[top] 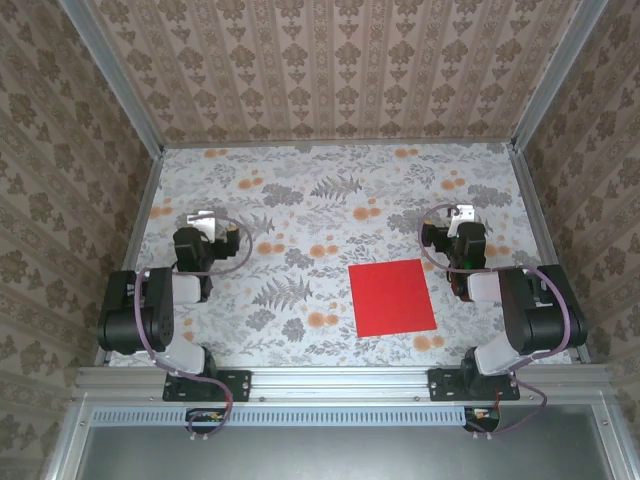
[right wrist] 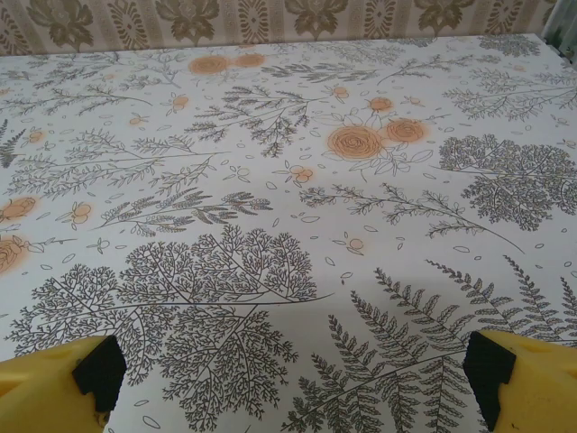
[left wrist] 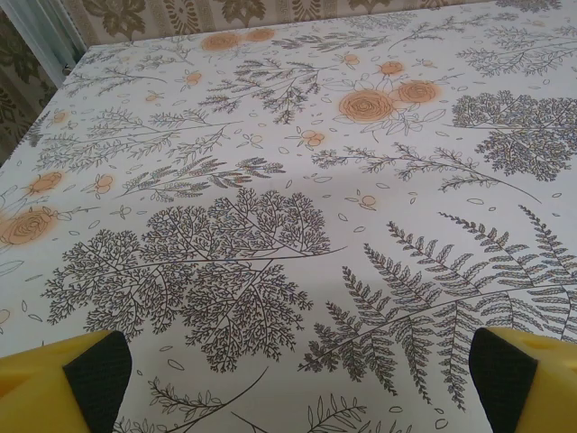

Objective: Fold a paper plane with a square sheet of paper (fold left side to right side)
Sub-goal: Move the square sheet of paper to the center of the table.

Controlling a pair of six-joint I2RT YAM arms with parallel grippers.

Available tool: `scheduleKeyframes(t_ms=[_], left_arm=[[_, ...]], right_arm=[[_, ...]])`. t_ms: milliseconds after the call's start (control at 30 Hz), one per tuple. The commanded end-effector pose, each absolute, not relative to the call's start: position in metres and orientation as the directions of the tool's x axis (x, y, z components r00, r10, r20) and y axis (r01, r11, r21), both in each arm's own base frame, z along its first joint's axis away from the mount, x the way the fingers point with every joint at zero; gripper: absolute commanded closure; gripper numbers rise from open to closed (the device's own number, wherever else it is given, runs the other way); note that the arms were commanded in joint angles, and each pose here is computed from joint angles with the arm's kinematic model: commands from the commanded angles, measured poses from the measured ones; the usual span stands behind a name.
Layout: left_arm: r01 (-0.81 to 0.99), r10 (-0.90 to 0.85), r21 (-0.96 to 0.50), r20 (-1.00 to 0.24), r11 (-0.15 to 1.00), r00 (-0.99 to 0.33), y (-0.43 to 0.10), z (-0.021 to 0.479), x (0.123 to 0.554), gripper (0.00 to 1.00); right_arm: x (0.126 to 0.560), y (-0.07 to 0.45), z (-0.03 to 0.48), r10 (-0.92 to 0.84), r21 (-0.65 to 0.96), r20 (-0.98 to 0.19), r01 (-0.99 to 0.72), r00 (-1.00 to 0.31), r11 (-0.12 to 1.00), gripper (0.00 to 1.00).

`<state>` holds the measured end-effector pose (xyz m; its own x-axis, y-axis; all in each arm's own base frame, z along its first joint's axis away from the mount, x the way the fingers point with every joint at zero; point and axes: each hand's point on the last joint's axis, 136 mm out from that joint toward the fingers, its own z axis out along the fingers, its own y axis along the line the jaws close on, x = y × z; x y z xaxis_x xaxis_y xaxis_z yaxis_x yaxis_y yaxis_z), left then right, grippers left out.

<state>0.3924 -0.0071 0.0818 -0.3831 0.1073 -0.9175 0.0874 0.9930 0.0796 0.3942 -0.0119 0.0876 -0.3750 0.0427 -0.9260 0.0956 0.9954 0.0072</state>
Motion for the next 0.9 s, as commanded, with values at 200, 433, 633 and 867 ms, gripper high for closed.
scheduleKeyframes(t_ms=[200, 433, 633, 867], left_arm=[[0.08, 0.099, 0.075, -0.931, 0.994, -0.352, -0.0084, 0.0936, 0.3995, 0.0], [0.08, 0.098, 0.075, -0.931, 0.994, -0.351, -0.0083, 0.094, 0.3995, 0.0], [0.08, 0.098, 0.074, -0.931, 0.994, -0.351, -0.0087, 0.0939, 0.3995, 0.0], [0.078, 0.096, 0.073, -0.931, 0.994, -0.351, -0.0082, 0.094, 0.3998, 0.0]], right_arm=[[0.3992, -0.0113, 0.0983, 0.038, 0.005, -0.941, 0.099, -0.338, 0.995, 0.0], [0.3991, -0.0111, 0.0982, 0.038, 0.005, -0.94, 0.098, -0.338, 0.995, 0.0], [0.3993, -0.0112, 0.0986, 0.038, 0.005, -0.941, 0.098, -0.337, 0.995, 0.0], [0.399, -0.0116, 0.0987, 0.043, 0.01, -0.941, 0.098, -0.336, 0.995, 0.0]])
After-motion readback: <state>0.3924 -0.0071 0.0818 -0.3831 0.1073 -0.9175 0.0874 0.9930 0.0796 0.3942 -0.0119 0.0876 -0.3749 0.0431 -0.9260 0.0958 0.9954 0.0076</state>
